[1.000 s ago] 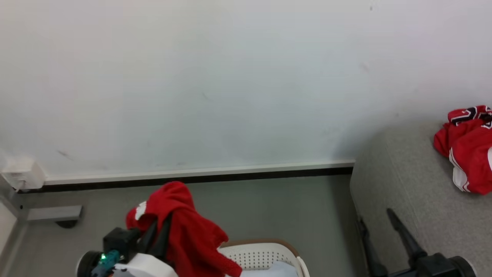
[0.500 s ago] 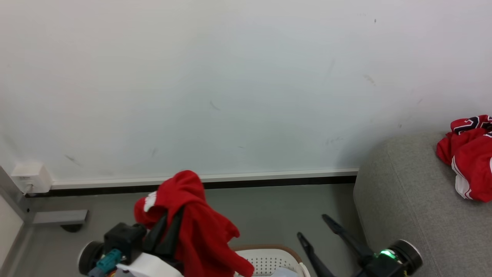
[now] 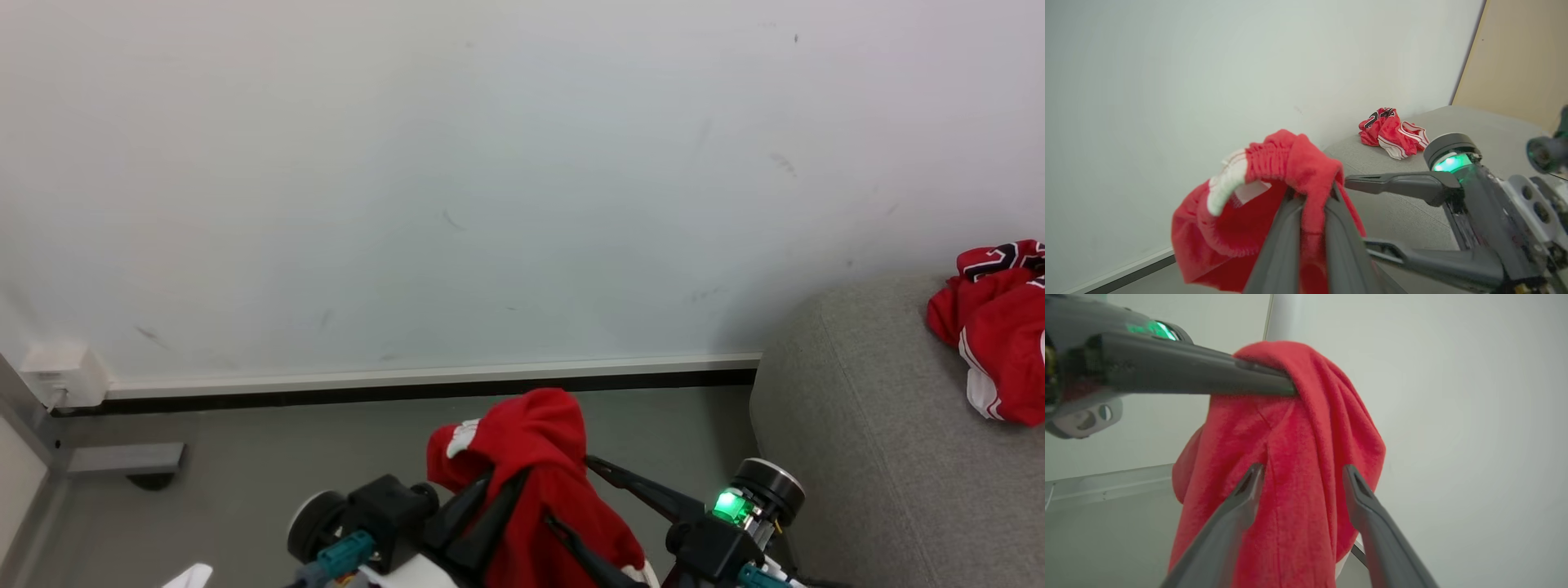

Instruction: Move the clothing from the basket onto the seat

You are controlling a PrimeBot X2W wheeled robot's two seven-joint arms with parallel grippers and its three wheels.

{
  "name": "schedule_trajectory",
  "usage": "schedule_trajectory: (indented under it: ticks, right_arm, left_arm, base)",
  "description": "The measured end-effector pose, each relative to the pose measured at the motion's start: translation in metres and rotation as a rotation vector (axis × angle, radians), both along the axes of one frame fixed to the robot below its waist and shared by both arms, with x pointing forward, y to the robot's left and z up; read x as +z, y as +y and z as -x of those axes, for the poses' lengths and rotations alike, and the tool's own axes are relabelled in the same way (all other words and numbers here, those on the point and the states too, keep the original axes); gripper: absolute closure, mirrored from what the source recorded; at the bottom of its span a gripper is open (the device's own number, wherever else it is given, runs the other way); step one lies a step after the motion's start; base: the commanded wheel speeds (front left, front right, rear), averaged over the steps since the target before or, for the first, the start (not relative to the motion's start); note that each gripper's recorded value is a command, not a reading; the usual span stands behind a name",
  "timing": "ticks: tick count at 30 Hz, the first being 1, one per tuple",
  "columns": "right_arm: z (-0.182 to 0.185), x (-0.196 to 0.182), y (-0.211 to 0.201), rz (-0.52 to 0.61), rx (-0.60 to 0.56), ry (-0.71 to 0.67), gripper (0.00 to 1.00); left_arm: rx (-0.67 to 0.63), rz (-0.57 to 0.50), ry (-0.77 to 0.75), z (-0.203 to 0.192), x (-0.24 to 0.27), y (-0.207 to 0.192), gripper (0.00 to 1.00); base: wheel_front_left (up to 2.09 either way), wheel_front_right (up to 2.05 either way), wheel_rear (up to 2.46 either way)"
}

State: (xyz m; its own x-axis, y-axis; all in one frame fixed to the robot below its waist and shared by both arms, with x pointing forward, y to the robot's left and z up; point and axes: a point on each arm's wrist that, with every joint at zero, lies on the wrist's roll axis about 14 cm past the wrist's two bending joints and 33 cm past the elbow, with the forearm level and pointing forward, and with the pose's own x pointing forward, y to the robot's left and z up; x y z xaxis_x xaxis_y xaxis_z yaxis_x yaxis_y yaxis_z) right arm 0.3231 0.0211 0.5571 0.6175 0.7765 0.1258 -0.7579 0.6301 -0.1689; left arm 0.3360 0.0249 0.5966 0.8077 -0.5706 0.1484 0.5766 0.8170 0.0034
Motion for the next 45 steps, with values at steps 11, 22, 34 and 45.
schedule_trajectory:
  ticks: [11,22,34,45]
  right_arm:
    - [0.002,-0.027,0.012,0.046,0.055,0.116,1.0]
    - [-0.024,-0.002,-0.025,-0.048,-0.076,0.094,1.0]
    - [-0.028,0.004,-0.123,-0.05,-0.35,0.045,1.0]
    - [-0.002,0.003,-0.209,-0.066,-0.599,0.036,1.0]
  left_arm:
    - [-0.111,-0.006,0.025,0.016,0.0,-0.024,1.0]
    - [-0.082,-0.025,0.047,0.0,-0.02,-0.021,0.0]
    - [-0.251,-0.022,0.064,0.002,-0.032,-0.079,0.0]
    - [-0.46,-0.029,0.073,0.023,-0.04,-0.145,0.0]
  base:
    - [0.0,0.0,0.0]
    - [0.0,0.0,0.0]
    - [0.0,0.0,0.0]
    - [0.0,0.0,0.0]
